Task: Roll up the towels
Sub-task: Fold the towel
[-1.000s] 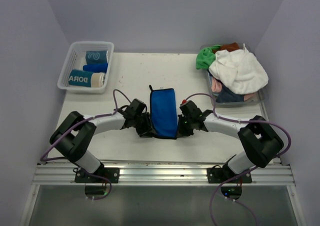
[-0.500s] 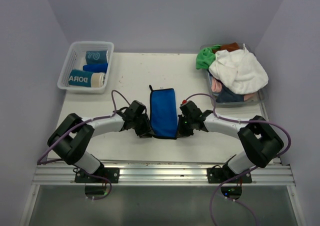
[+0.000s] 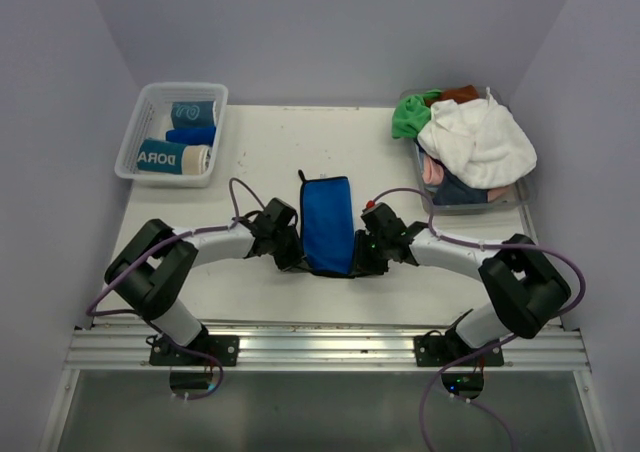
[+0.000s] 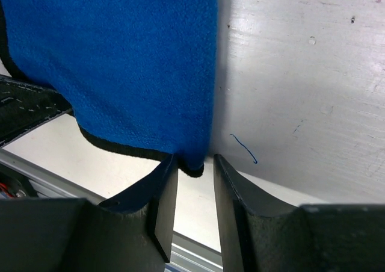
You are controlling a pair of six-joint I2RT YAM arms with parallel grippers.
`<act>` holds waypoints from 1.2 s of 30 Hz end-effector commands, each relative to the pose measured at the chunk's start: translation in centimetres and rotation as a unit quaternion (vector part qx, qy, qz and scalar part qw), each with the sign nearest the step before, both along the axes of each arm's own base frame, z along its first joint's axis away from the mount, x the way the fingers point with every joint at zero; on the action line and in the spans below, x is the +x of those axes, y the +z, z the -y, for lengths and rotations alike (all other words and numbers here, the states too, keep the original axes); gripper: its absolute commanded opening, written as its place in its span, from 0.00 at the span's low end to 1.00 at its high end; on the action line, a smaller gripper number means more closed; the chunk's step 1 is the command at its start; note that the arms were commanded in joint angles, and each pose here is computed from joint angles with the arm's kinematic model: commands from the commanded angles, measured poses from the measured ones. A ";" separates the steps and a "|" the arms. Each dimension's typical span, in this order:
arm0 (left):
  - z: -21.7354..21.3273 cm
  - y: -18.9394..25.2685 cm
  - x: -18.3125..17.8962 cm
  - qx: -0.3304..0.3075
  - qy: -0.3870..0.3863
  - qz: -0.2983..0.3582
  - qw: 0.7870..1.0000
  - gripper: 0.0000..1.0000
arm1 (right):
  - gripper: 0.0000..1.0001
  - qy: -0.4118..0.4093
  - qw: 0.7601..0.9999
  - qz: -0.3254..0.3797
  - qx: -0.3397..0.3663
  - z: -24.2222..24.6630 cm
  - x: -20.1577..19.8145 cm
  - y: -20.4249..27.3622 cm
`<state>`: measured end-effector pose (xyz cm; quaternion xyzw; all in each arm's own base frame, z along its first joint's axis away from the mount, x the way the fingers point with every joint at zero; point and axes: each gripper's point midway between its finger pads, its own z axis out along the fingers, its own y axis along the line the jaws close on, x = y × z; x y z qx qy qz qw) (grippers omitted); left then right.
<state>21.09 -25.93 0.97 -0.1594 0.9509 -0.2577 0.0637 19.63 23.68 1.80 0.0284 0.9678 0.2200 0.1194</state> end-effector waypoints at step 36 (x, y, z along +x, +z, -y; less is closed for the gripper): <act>-0.3 4.8 3.7 0.033 -0.013 0.024 0.999 0.00 | 0.00 -0.012 0.994 0.105 -0.034 1.1 7.1 6.0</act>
